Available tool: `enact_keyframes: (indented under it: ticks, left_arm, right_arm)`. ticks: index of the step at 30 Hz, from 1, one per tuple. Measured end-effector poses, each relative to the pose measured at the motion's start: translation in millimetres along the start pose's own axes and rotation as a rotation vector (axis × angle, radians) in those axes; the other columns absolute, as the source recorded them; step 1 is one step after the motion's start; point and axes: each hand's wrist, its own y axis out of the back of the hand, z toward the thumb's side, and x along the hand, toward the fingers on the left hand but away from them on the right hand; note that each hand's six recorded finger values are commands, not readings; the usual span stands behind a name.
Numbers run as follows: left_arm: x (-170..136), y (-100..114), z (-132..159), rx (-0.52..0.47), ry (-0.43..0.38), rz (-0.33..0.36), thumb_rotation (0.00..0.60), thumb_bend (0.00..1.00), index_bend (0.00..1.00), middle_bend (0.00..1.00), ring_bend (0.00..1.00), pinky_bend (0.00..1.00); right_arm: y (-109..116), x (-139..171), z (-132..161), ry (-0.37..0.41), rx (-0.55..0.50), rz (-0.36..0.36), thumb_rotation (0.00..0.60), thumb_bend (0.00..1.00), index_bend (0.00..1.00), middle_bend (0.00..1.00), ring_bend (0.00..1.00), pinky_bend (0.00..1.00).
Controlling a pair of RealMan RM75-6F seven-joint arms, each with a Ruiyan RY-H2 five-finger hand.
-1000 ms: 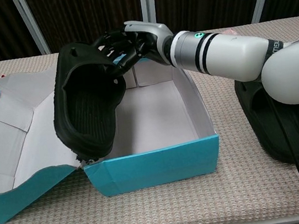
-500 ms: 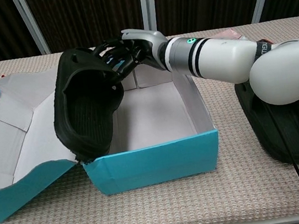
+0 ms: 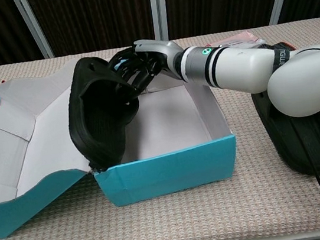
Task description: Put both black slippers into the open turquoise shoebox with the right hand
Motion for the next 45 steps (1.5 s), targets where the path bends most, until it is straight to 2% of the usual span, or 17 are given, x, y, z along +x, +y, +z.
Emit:
enact_keyframes:
  ticks: [10, 24, 31, 34, 37, 40, 42, 45]
  left_arm:
    - [0, -1, -1, 0.003, -0.002, 0.005, 0.600, 0.18, 0.22, 0.23, 0.13, 0.20]
    - [0, -2, -3, 0.009, -0.002, 0.013, 0.600, 0.18, 0.22, 0.23, 0.13, 0.20]
    - [0, -2, -4, 0.014, -0.003, 0.014, 0.600, 0.18, 0.22, 0.23, 0.13, 0.20]
    - [0, -2, -4, 0.011, -0.002, 0.013, 0.600, 0.18, 0.22, 0.23, 0.13, 0.20]
    - [0, -1, -4, 0.005, -0.001, 0.014, 0.600, 0.18, 0.22, 0.23, 0.13, 0.20]
    - [0, -1, -3, 0.005, -0.002, 0.014, 0.600, 0.18, 0.22, 0.23, 0.13, 0.20]
    - [0, -2, -3, 0.006, -0.003, 0.013, 0.600, 0.18, 0.22, 0.23, 0.13, 0.20]
    - [0, -2, -4, 0.005, -0.002, 0.011, 0.600, 0.17, 0.22, 0.23, 0.13, 0.20]
  right_arm:
    - [-2, -2, -9, -0.001, 0.119, 0.001, 0.600, 0.09, 0.62, 0.61, 0.27, 0.31]
    - [-5, -3, -17, -0.005, 0.178, 0.005, 0.600, 0.12, 0.62, 0.60, 0.27, 0.32]
    - [-6, -2, -20, -0.001, 0.253, 0.014, 0.600, 0.13, 0.62, 0.60, 0.27, 0.32]
    - [-5, -2, -19, 0.004, 0.252, 0.011, 0.600, 0.10, 0.61, 0.59, 0.27, 0.32]
    - [-4, -1, -16, 0.012, 0.238, 0.010, 0.600, 0.01, 0.51, 0.53, 0.22, 0.31]
    - [-1, -1, -14, 0.016, 0.222, 0.014, 0.600, 0.00, 0.36, 0.44, 0.15, 0.28]
    - [1, 0, -14, 0.013, 0.215, 0.020, 0.600, 0.00, 0.21, 0.35, 0.08, 0.23]
    - [3, 1, -15, -0.001, 0.202, 0.035, 0.600, 0.00, 0.09, 0.27, 0.03, 0.20]
